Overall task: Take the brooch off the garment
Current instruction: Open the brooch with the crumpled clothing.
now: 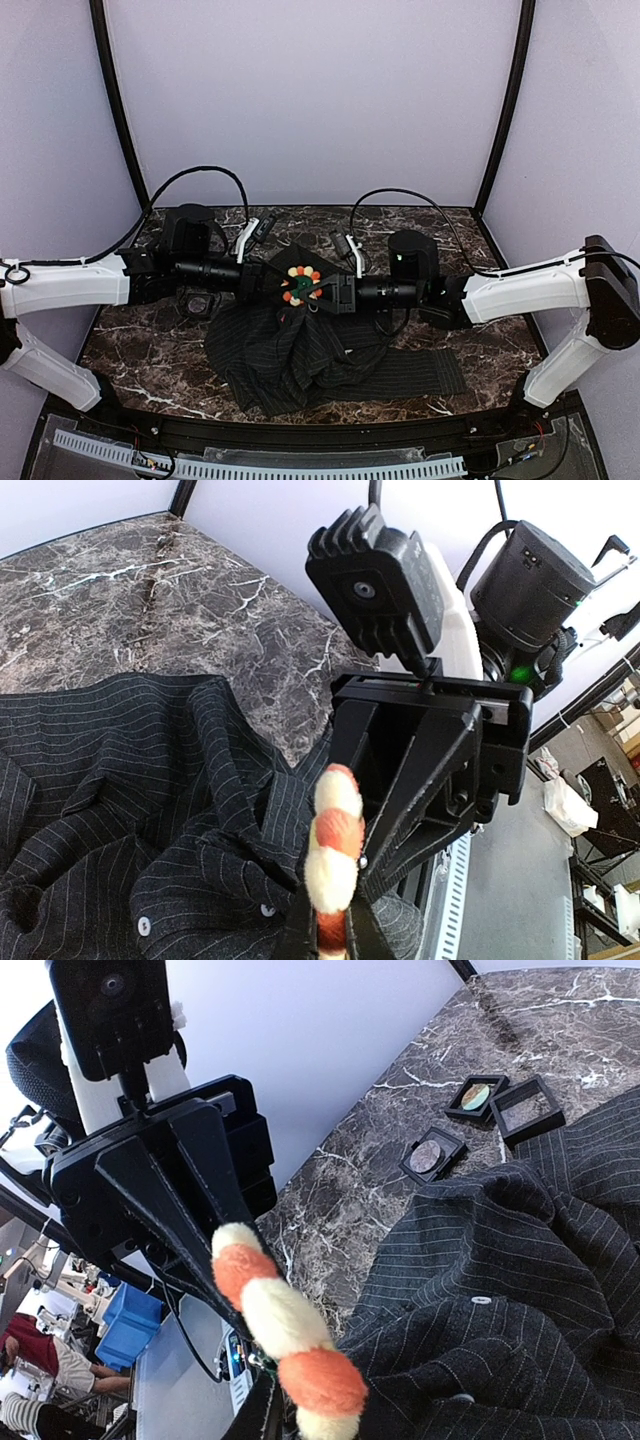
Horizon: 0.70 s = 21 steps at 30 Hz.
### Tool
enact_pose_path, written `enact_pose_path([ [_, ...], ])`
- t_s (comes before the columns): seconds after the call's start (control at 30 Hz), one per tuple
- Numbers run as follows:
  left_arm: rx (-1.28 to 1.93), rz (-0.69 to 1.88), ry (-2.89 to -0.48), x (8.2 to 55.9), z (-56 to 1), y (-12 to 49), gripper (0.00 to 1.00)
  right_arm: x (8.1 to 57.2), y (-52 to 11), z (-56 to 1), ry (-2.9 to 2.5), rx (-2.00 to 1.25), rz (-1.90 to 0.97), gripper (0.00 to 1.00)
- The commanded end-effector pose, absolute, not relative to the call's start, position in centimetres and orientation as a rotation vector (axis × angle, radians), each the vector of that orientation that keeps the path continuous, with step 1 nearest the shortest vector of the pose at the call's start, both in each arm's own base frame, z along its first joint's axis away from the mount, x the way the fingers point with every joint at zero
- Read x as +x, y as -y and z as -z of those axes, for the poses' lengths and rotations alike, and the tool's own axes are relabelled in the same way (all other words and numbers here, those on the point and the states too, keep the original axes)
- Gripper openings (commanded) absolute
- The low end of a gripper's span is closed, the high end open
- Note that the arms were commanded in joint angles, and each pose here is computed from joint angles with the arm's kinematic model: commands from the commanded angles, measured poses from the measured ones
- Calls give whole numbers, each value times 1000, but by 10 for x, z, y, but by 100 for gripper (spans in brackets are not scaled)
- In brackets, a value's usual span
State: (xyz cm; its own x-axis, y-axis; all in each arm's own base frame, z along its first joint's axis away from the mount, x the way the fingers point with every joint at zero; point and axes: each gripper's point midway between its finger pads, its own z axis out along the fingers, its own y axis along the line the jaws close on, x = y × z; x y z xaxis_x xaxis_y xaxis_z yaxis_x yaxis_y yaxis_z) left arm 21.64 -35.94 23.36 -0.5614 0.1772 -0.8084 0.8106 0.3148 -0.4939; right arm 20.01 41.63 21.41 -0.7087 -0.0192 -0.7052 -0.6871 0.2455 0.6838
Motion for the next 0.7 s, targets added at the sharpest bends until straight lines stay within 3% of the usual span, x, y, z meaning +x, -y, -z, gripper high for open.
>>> enact_pose_path([
  [0.0,913,1343,-1881,205,-243,364,1,202,-420,-218,-1908,-655,-1528,15],
  [0.17,910,1348,-1901,207,-239,366,1,201,-422,-221,-1898,-681,-1538,24],
  [0.2,892,1310,-1946,213,-231,366,1,200,-421,-224,-1888,-686,-1542,37],
  [0.27,878,1290,-1985,218,-224,365,1,198,-420,-227,-1880,-692,-1549,50],
  [0.43,805,1309,-2032,232,-218,361,1,196,-417,-230,-1874,-698,-1545,73],
  [0.67,747,1304,-2069,243,-211,357,1,206,-395,-224,-1911,-596,-1410,84],
])
